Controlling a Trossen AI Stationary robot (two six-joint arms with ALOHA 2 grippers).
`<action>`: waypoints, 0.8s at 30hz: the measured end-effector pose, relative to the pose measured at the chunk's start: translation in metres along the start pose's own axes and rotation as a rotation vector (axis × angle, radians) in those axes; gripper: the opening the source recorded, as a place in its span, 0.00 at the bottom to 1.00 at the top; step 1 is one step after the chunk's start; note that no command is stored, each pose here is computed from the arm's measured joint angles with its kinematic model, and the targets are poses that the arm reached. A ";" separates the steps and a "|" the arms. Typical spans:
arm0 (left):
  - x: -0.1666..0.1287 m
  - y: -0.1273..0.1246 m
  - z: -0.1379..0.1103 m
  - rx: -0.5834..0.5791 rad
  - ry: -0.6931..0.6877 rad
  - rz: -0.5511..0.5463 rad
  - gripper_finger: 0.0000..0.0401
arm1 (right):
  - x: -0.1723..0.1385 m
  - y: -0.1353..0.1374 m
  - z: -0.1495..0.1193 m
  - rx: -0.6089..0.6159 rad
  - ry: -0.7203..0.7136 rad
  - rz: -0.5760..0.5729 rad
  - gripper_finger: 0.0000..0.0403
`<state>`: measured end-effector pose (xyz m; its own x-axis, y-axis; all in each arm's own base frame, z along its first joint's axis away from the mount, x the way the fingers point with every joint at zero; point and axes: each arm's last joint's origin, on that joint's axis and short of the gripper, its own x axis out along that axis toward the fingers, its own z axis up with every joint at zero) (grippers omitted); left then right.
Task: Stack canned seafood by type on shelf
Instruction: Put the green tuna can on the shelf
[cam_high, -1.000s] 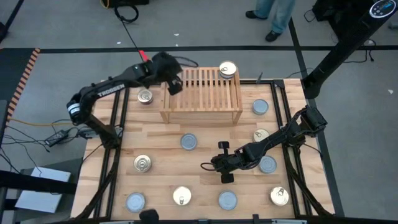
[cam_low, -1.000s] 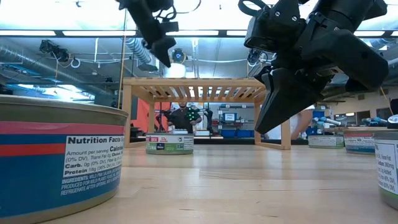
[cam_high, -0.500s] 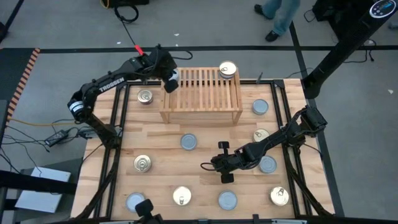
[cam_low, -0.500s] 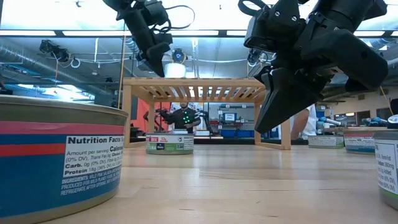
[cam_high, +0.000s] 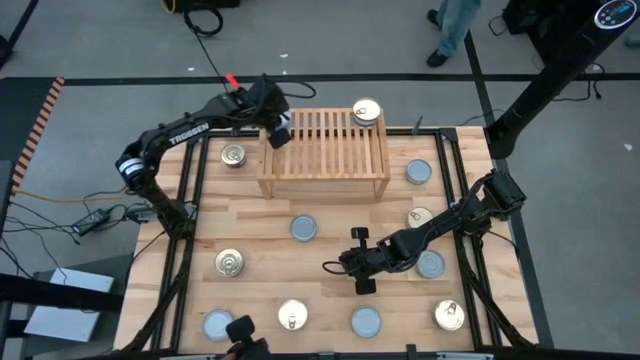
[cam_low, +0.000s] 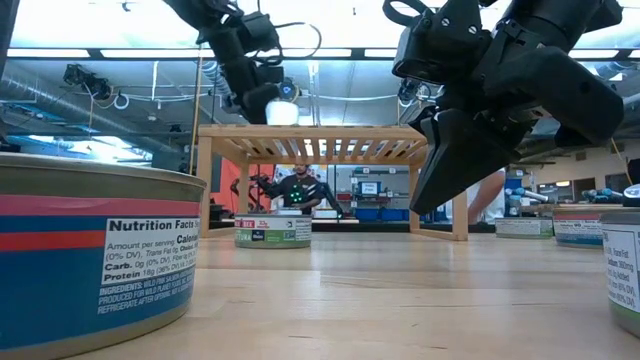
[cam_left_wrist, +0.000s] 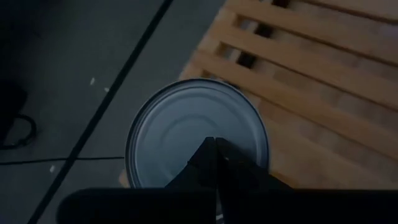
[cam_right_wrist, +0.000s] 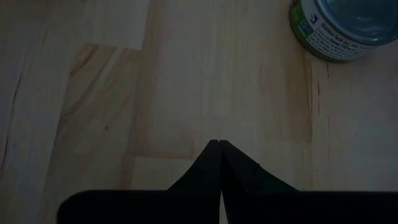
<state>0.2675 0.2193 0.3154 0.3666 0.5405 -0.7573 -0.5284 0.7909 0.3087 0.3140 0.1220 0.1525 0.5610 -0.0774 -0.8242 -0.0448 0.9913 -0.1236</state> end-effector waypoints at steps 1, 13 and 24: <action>0.001 -0.001 0.001 0.001 -0.007 0.001 0.00 | 0.000 0.000 0.000 0.000 0.000 0.001 0.02; 0.001 0.000 0.000 0.010 0.010 0.032 0.00 | 0.000 0.000 0.000 -0.001 0.003 0.008 0.02; 0.002 0.000 0.000 0.022 0.007 0.044 0.00 | 0.000 0.000 0.000 0.000 0.002 0.008 0.02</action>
<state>0.2685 0.2205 0.3139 0.3378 0.5727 -0.7469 -0.5273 0.7725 0.3539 0.3139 0.1224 0.1524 0.5592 -0.0697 -0.8261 -0.0493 0.9919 -0.1170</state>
